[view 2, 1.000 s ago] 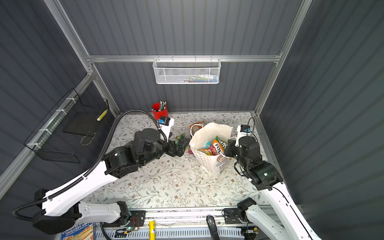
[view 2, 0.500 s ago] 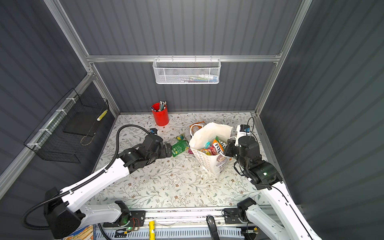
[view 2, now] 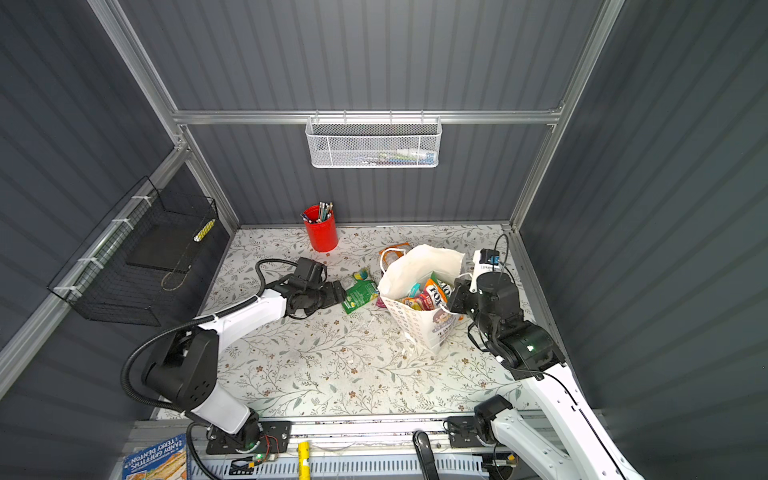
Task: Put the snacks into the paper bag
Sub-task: 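Raise the left gripper from the bag and move to the green packet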
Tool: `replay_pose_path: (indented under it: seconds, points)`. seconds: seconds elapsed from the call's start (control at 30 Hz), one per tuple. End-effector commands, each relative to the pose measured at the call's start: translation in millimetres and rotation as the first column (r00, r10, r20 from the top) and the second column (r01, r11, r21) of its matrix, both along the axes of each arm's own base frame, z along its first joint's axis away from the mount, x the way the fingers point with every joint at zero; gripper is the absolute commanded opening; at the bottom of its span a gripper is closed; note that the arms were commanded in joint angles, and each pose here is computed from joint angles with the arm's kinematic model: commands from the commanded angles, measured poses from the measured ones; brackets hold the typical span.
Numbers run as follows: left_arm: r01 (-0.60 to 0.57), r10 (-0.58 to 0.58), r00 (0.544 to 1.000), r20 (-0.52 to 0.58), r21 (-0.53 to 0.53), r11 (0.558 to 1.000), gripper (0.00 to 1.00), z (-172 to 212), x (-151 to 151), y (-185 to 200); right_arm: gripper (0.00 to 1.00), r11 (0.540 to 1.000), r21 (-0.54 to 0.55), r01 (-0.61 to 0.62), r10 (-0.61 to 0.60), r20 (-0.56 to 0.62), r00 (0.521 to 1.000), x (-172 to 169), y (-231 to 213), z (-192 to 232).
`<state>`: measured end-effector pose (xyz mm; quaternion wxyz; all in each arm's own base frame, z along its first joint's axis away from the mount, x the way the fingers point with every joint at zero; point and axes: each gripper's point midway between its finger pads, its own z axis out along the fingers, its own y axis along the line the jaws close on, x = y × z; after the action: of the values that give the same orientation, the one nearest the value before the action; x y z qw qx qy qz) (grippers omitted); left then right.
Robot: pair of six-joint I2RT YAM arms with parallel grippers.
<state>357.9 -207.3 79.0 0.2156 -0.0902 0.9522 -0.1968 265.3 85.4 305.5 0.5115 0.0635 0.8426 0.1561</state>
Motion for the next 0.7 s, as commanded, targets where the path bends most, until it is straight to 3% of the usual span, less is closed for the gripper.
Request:
replay_pose_path:
  seconds: [0.0, 0.27, 0.67]
  points:
    - [0.002, -0.003, 1.0, -0.02, -0.061, 0.998, 0.88, -1, 12, -12, 0.0, 1.0, 0.011, -0.002, 0.002, 0.053, 0.999, -1, 0, 13]
    - [0.039, -0.043, 0.998, -0.036, -0.108, 0.993, 0.71, -19, 31, -30, 0.0, 1.0, 0.011, -0.004, 0.004, 0.05, 0.999, 0, 0, 12]
    - [-0.007, 0.001, 0.996, -0.09, -0.061, 0.998, 0.5, -43, 38, -25, 0.0, 1.0, 0.008, -0.003, 0.003, 0.051, 0.999, 0, 0, 12]
